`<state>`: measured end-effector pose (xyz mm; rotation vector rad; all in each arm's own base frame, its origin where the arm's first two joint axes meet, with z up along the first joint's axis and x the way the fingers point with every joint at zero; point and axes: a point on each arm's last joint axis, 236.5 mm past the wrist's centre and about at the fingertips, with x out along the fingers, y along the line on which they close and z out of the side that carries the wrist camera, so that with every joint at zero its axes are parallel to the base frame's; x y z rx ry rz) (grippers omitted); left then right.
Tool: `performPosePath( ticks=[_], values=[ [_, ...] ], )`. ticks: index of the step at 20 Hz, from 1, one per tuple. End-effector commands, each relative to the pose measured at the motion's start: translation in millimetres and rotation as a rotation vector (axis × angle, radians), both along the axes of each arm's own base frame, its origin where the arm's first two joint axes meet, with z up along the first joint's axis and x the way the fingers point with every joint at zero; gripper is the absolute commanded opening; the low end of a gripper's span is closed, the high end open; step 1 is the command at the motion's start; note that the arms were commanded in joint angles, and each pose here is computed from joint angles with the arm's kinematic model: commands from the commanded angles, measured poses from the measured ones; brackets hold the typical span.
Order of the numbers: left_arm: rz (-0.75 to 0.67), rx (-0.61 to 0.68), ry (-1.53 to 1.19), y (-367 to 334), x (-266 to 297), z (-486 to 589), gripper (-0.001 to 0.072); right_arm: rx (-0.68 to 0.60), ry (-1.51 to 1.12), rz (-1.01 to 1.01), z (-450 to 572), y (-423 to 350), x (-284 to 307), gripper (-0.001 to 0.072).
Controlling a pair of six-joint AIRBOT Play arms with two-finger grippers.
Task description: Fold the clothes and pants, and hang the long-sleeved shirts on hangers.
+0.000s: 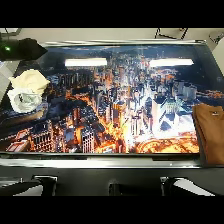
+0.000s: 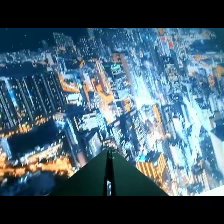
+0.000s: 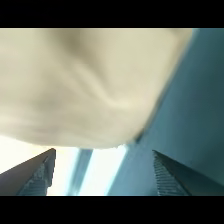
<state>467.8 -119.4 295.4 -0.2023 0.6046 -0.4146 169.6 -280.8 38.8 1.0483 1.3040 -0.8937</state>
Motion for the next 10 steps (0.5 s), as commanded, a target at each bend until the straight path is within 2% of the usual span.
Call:
performPosePath(
  ticks=[1,3,4,5,7,8,9,10],
  values=[
    [0.033,-0.056,-0.23,-1.6,17.8,61.4,0.0025,-0.394,-0.467,0.092,136.8,-61.8,100.3,0.0693],
    [0.135,0.089,-0.401,21.3,35.6,88.8,0.0023,-0.717,-0.784,0.223,265.7,-60.0,169.0,0.069],
    [0.238,0.173,-0.397,43.3,47.7,80.4,0.0024,-0.805,-0.878,0.302,306.4,-36.9,196.4,0.069],
    [0.338,0.241,-0.326,67.4,57.4,56.2,0.0025,-0.813,-0.949,0.392,325.9,2.4,226.5,0.0688],
    [0.392,0.344,-0.041,94.3,57.0,-25.5,0.0055,-0.626,-0.909,0.586,285.9,86.6,266.9,0.0652],
    [0.384,0.373,0.149,99.5,45.0,-74.2,0.0292,-0.507,-0.797,0.68,241.2,121.2,275.0,0.0655],
    [0.36,0.4,0.377,101.4,21.5,-127.9,0.072,-0.372,-0.657,0.753,191.2,151.5,273.1,0.0664],
    [0.308,0.433,0.576,99.4,-6.2,-171.2,0.0713,-0.222,-0.522,0.823,141.1,183.7,265.3,0.0666]
  ],
)
